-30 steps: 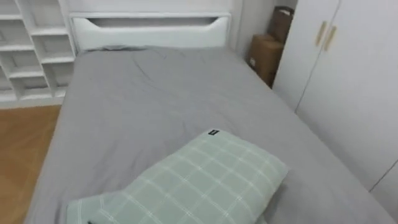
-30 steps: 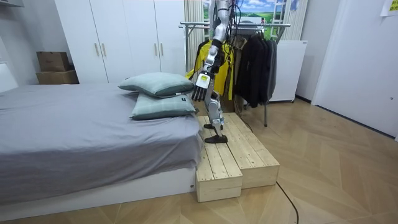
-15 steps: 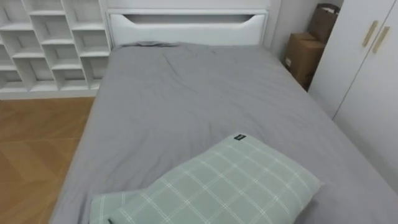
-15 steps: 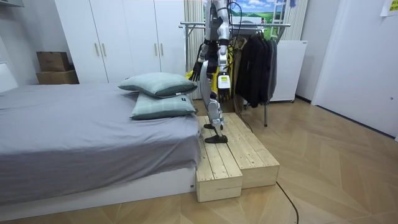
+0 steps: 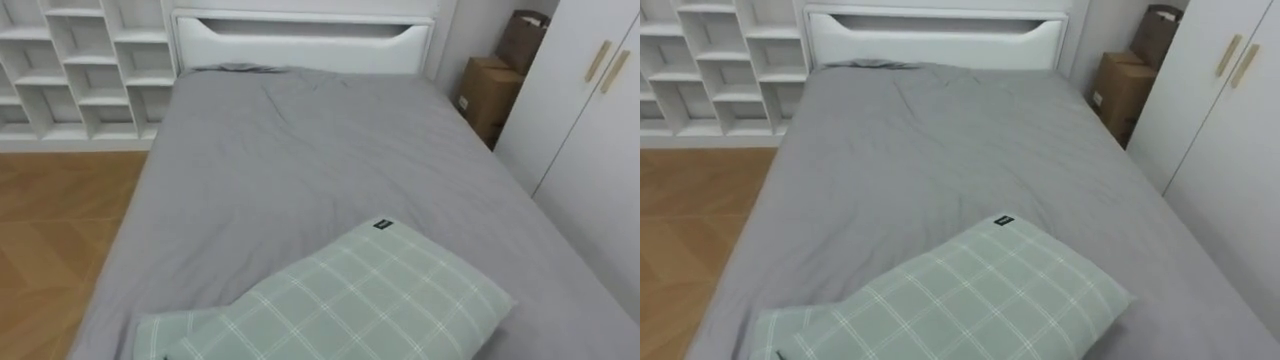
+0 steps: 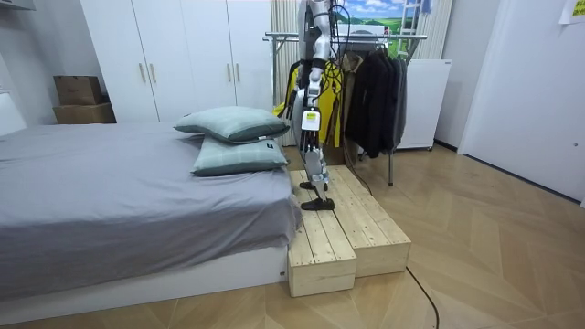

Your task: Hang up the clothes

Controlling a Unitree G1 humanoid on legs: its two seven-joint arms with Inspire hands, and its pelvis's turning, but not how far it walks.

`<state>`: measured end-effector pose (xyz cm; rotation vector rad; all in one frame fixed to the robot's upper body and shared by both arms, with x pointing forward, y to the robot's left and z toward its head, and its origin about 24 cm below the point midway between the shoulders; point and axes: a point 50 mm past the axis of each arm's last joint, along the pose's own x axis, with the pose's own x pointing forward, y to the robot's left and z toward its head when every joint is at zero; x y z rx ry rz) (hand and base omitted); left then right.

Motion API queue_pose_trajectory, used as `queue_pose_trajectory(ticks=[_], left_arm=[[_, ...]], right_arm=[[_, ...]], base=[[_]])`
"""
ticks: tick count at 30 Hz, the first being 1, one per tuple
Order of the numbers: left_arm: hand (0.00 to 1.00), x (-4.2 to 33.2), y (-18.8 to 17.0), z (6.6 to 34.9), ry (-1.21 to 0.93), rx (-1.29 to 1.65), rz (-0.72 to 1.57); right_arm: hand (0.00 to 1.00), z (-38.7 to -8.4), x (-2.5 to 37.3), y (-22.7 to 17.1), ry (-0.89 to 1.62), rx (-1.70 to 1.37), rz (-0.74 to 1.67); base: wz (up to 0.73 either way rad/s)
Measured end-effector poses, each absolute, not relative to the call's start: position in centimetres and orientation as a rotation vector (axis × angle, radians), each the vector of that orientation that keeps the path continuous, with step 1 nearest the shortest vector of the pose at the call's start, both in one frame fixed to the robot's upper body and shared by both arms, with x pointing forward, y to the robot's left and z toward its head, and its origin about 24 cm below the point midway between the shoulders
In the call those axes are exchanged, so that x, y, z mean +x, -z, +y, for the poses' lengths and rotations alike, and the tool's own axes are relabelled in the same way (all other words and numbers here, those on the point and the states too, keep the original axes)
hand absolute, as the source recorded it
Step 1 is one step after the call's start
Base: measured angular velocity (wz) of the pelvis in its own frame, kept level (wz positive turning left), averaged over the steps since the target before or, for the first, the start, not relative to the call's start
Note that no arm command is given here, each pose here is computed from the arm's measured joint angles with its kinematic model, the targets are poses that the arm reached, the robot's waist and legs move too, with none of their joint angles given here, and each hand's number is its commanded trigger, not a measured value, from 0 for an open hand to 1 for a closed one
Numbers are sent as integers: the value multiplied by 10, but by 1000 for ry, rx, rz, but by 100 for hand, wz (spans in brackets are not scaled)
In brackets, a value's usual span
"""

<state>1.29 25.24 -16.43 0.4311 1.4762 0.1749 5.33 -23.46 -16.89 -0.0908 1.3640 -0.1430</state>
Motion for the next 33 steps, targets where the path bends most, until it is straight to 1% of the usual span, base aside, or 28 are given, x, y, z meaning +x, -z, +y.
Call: queue_pose_trajectory(ticks=[5,12,33], left_arm=[[0,7,167,246,-121,449,1511],[0,-1,167,243,-100,457,1544],[0,3,168,240,-58,452,1517]], right_arm=[[0,-238,48,169,186,-56,1370],[0,-238,43,169,235,8,1379],[0,-231,43,171,187,93,1380]], base=[[1],[4],[-1]])
